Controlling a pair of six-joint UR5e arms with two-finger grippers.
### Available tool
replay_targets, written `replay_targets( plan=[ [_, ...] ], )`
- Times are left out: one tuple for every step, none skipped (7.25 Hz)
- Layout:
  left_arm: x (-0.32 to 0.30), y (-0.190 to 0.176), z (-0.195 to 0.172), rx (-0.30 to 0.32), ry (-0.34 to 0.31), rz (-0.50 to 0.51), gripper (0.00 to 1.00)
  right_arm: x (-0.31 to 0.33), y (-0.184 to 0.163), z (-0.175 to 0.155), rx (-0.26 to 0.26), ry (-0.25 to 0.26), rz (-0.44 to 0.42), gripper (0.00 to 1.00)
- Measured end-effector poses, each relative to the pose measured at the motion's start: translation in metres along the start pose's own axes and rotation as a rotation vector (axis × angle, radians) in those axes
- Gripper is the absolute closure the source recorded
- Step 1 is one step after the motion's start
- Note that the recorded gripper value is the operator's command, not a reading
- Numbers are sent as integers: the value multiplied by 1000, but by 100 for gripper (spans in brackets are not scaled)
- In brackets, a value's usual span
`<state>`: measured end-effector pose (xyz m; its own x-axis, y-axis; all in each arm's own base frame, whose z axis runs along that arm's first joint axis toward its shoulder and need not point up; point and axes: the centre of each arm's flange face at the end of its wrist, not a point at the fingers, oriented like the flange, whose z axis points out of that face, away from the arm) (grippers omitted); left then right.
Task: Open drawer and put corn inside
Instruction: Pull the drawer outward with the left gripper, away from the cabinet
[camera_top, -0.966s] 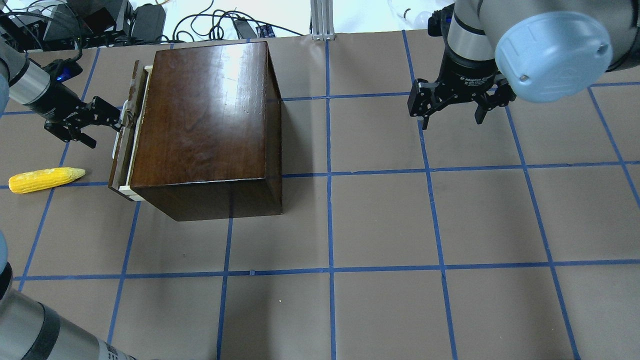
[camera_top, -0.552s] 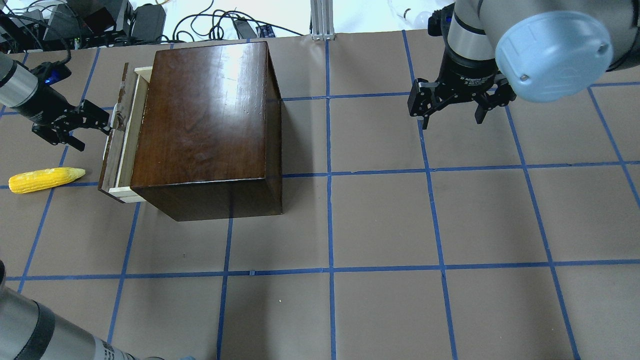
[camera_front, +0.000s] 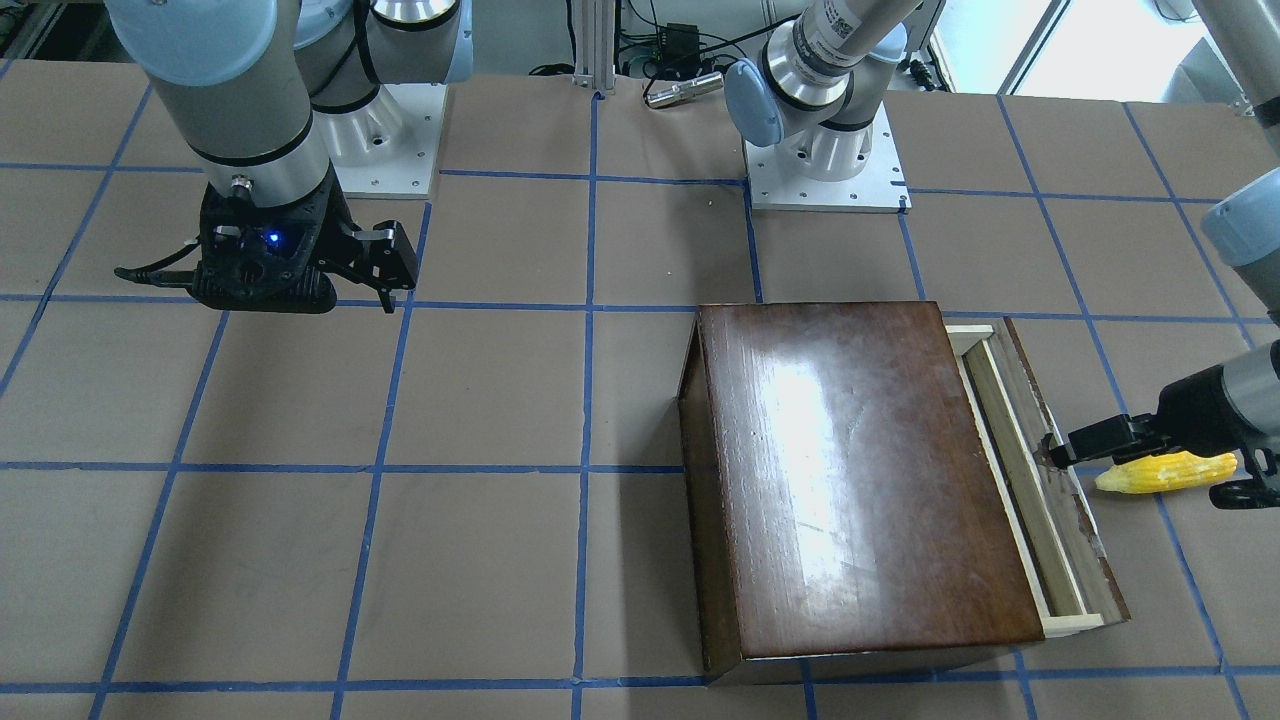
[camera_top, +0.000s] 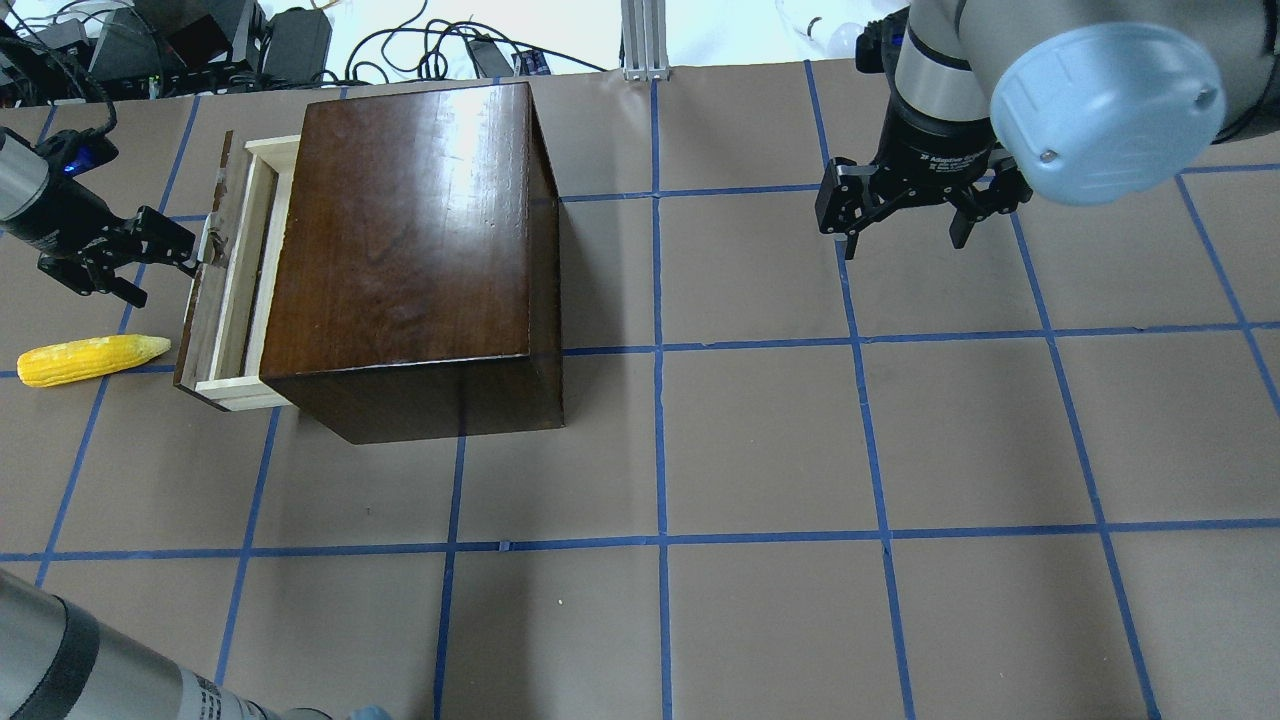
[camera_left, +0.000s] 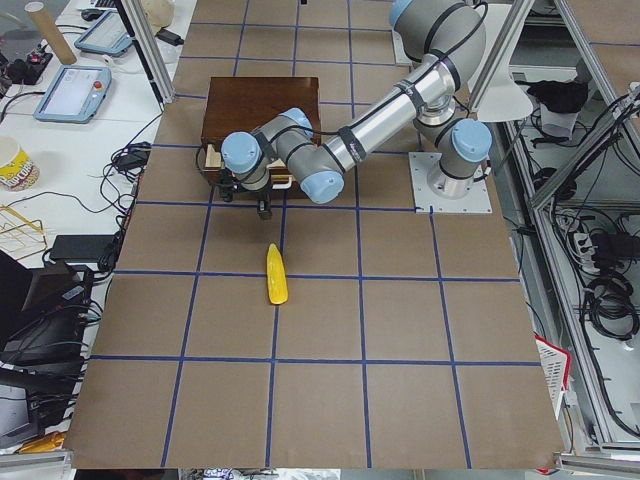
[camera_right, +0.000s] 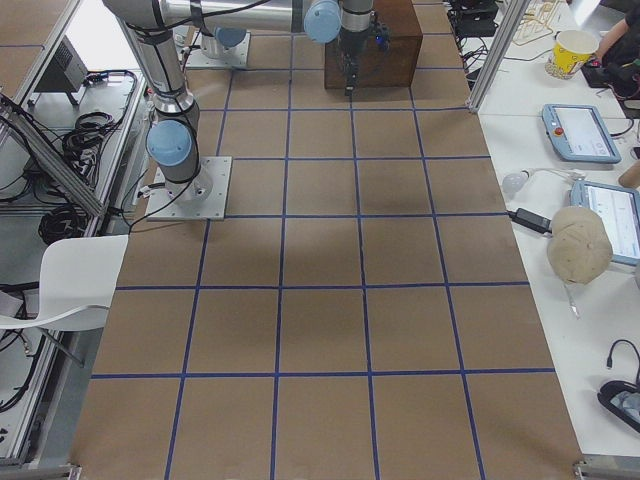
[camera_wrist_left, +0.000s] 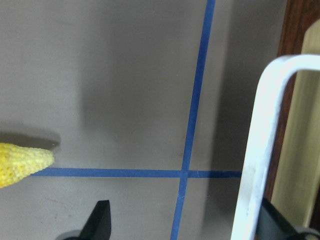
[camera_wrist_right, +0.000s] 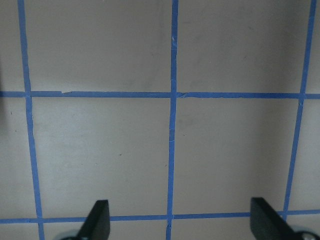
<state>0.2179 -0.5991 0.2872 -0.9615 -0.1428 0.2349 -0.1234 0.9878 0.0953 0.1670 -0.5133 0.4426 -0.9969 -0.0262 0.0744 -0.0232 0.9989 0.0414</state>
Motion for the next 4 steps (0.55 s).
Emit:
replay_targets(
  plan=[
    [-3, 0, 0, -1, -6, 6, 0, 0, 0, 0, 0, 0, 0, 0],
    [-4, 1, -2, -1, -12, 9, 0, 0, 0, 0, 0, 0, 0, 0],
    [-5, 1, -3, -1, -19, 12, 0, 0, 0, 0, 0, 0, 0, 0],
    [-5, 1, -4, -2, -23, 12, 0, 0, 0, 0, 0, 0, 0, 0]
  ],
)
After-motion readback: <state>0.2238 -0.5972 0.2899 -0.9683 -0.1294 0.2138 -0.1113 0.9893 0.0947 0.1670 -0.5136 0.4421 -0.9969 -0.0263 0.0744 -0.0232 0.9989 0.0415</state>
